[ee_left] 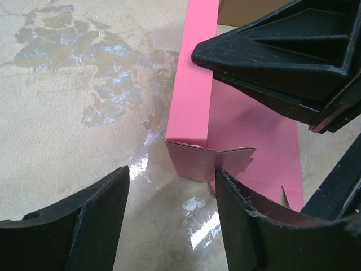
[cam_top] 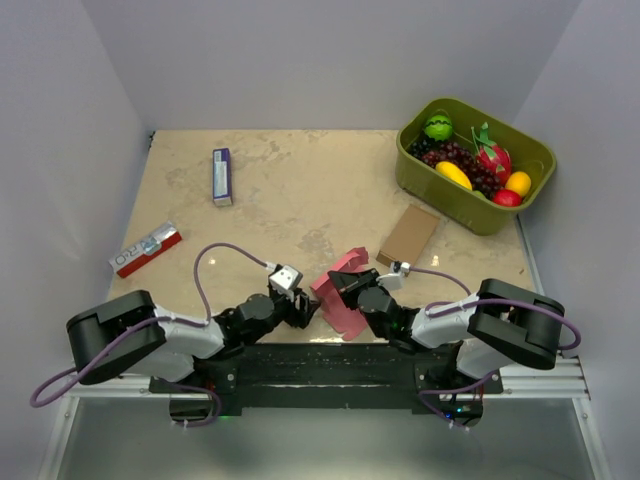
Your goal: Fold the paper box
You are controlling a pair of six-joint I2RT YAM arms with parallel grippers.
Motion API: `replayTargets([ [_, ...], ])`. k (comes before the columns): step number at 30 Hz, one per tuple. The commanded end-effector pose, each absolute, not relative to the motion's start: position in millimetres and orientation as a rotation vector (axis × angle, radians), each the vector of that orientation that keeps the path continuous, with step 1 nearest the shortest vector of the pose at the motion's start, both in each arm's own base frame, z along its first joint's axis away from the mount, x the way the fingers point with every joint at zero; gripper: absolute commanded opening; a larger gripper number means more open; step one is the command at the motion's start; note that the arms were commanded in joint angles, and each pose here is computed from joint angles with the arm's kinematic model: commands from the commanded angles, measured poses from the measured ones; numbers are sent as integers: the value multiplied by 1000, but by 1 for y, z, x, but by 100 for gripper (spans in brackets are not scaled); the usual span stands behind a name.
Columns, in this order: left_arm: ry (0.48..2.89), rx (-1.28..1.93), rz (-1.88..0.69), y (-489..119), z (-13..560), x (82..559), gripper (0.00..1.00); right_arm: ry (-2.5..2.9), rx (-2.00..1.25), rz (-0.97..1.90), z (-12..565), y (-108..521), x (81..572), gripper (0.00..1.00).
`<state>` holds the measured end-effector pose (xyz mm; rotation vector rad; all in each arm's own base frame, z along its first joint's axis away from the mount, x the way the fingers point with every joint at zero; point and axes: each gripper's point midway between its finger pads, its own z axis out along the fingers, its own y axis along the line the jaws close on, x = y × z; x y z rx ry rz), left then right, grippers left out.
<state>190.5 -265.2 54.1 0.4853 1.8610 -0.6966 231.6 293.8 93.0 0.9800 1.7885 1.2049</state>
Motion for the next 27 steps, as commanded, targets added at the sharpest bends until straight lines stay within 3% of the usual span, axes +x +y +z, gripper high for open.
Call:
replayTargets([
  [1, 1778, 350, -675, -271, 81, 209, 69, 1758, 1002, 1175, 92, 288, 236, 0],
  [27, 1783, 246, -653, -285, 82, 218, 78, 1767, 1017, 1174, 90, 287, 235, 0],
])
